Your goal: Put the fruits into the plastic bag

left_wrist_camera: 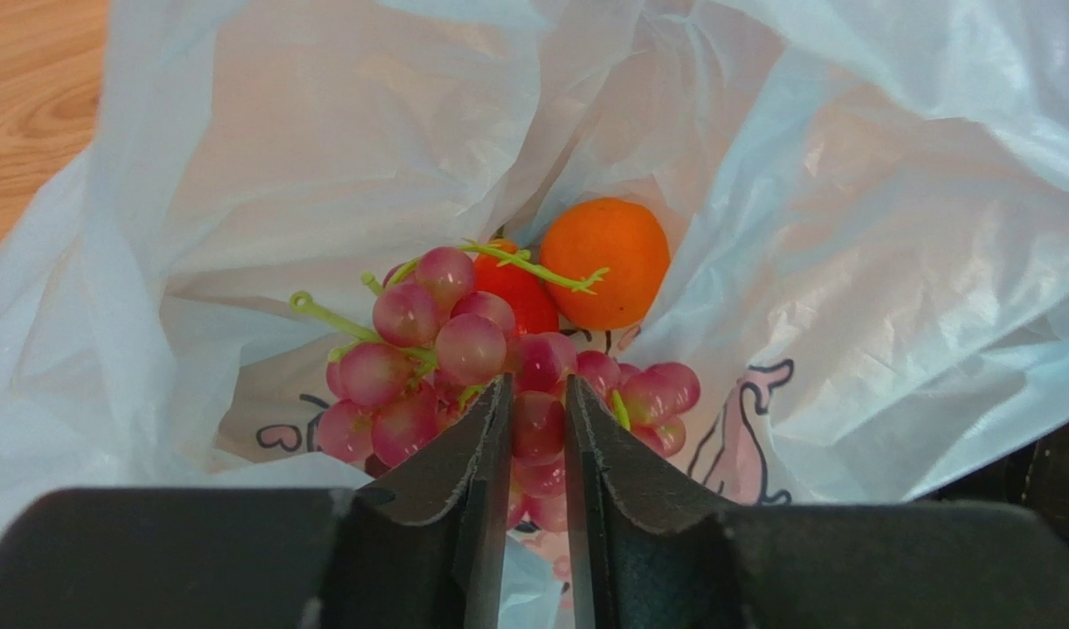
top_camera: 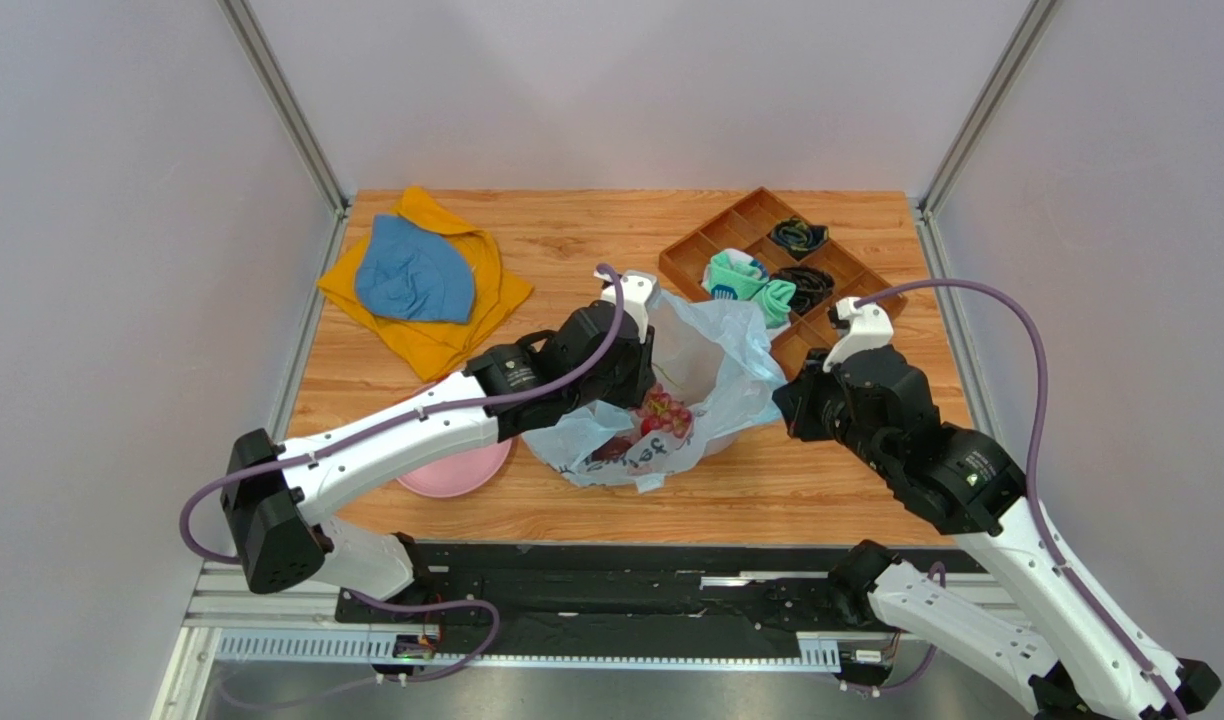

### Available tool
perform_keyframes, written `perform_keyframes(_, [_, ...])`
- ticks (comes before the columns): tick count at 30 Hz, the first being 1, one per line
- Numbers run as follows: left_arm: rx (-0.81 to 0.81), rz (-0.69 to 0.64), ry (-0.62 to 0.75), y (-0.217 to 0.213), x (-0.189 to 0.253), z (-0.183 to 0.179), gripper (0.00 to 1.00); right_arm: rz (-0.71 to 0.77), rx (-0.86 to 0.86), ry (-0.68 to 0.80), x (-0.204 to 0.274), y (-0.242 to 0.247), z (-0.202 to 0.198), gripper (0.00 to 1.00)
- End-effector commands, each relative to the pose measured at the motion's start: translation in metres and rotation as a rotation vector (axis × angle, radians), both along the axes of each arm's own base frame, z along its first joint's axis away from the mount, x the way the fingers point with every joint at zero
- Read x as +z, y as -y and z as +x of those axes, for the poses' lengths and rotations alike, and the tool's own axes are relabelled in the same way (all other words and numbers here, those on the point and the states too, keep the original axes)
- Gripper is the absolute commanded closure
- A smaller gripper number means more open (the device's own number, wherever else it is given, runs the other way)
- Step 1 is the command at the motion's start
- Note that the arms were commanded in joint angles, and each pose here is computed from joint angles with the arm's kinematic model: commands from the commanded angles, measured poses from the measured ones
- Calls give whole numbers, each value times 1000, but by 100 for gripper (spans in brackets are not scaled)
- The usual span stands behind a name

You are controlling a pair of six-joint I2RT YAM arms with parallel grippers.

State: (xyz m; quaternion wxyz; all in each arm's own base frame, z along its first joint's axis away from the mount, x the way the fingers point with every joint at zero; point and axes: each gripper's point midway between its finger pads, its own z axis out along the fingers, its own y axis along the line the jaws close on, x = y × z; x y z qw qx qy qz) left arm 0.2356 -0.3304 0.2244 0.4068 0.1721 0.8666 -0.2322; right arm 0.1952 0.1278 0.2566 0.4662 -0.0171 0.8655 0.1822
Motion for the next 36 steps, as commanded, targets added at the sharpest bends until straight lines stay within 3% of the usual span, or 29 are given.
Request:
perform_keyframes(1, [29,22,-11,2,-12,6,68,18,-8,22,8,3,-1,100])
perform_keyframes(2, [33,27,-14,1,-15,7,61,16,-11,23,9,4,-2,100])
perform_keyframes(8, [-44,-28,-2,12,-5,0,47,15,-13,26,10,6,-3,100])
perform_keyframes(12, [-166,-87,37,25,12,-10,43,15,-14,23,9,5,-3,100])
perform_keyframes(18, [-394,-282,126,41,69,-44,41,18,-14,20,9,4,-2,100])
perform_keyframes(22, [-383,-357,201,12,109,-60,27,20,-15,26,12,5,-2,100])
perform_keyframes(24, [-262,-343,201,-10,111,-53,19,19,-15,25,11,5,-2,100])
perform_keyframes(26, [-127,-255,182,-47,100,-48,17,16,-18,23,11,5,-2,100])
perform_keyframes(30, [-32,-141,116,-90,72,-58,16,12,-19,19,9,4,-1,100])
perform_keyframes(32, [-55,-115,68,-101,56,-72,15,13,-14,16,9,3,0,100])
perform_keyframes(36, [-199,-211,-13,-92,47,-107,8,16,-13,13,8,1,1,100])
